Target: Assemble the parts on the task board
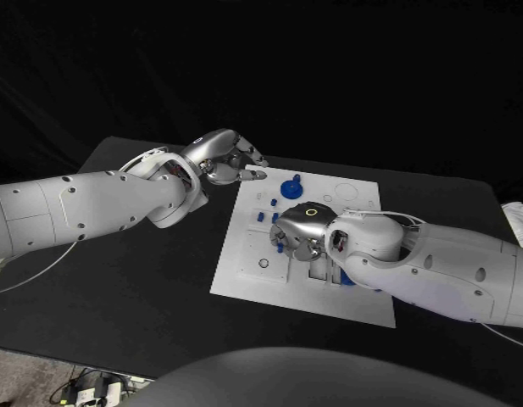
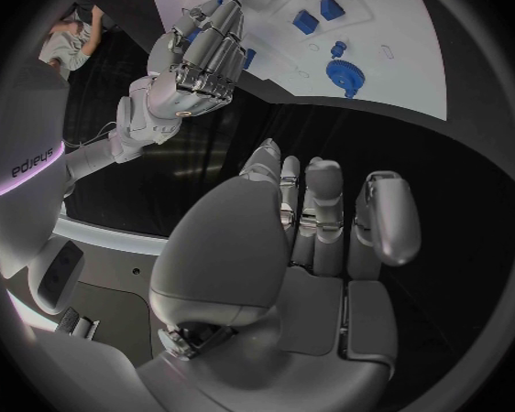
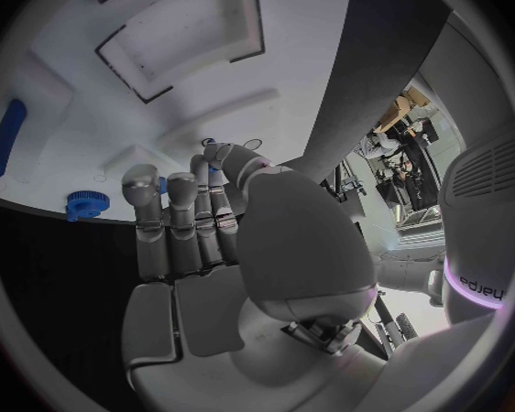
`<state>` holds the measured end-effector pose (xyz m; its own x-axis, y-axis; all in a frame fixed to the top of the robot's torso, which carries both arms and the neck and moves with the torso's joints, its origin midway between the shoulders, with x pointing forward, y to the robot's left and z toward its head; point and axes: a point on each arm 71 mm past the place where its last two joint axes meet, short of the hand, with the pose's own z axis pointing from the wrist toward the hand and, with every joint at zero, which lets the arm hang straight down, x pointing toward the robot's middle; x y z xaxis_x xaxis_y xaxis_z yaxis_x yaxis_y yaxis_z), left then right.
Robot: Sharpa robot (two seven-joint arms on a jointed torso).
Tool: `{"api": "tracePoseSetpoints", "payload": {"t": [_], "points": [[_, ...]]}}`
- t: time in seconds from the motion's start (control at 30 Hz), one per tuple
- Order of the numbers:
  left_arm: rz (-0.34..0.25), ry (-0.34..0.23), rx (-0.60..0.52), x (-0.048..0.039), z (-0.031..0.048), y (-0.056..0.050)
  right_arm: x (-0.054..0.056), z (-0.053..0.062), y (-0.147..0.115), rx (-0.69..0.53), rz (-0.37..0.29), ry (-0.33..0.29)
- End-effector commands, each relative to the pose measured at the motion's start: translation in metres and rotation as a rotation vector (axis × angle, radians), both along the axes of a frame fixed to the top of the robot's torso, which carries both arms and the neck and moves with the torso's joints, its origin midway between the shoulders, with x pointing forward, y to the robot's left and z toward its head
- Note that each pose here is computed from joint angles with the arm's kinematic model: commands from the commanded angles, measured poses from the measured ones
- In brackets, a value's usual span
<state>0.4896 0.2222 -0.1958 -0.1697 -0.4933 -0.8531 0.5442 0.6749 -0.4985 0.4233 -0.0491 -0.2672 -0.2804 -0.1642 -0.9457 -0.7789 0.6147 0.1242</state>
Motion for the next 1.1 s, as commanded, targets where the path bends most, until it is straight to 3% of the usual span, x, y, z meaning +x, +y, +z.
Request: {"api": "tracePoseSetpoints", "payload": {"t": [0.03, 1.1], "points": [[-0.007, 0.018, 0.004, -0.0001, -0.0011, -0.0018, -0.0005, -0.0004, 0.0002, -0.007, 0.009, -0.010], [-0.007, 0.039, 0.012, 0.0003, -0.0037, -0.0030, -0.0003, 0.0001, -0.0007, 0.010, -0.005, -0.025]]}}
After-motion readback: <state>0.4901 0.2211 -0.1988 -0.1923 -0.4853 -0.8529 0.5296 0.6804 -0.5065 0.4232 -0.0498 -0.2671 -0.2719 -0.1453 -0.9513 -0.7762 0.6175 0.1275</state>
